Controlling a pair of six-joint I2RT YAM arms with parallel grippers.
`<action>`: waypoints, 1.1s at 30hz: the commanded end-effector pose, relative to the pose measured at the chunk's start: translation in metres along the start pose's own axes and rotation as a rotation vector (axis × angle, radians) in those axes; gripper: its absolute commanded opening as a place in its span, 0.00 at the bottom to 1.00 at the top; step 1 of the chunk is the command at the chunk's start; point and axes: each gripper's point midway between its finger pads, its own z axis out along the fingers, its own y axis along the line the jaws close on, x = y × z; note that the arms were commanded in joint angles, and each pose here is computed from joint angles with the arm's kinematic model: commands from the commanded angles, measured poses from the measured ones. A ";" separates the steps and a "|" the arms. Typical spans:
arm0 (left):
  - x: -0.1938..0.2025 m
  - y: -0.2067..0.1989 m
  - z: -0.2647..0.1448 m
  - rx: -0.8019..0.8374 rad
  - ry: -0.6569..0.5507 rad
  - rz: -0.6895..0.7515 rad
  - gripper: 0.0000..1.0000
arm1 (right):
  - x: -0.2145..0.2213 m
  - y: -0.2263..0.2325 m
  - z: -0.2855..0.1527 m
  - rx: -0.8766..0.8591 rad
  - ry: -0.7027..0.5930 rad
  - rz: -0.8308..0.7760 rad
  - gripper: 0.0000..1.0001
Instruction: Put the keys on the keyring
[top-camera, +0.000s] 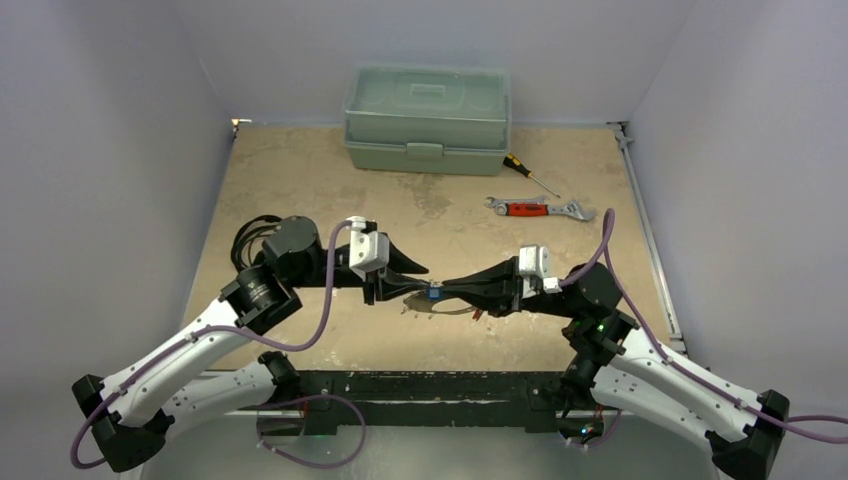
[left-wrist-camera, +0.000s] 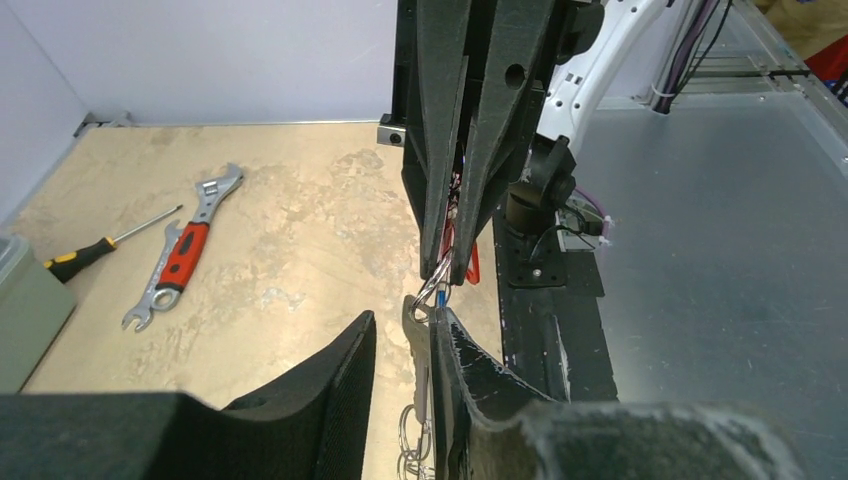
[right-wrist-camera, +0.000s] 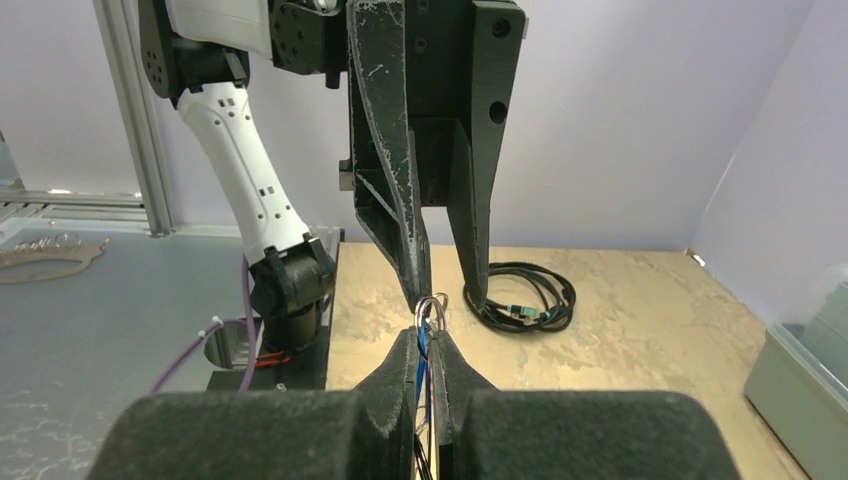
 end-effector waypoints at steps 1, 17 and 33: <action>-0.023 -0.010 0.004 0.068 -0.059 0.011 0.25 | -0.034 -0.005 0.002 0.023 -0.083 -0.064 0.00; -0.020 -0.004 0.011 0.064 -0.018 -0.004 0.00 | -0.029 -0.007 0.001 0.034 -0.070 -0.070 0.00; -0.037 0.017 0.009 -0.092 0.057 -0.220 0.00 | -0.012 -0.022 0.004 0.091 -0.007 -0.082 0.00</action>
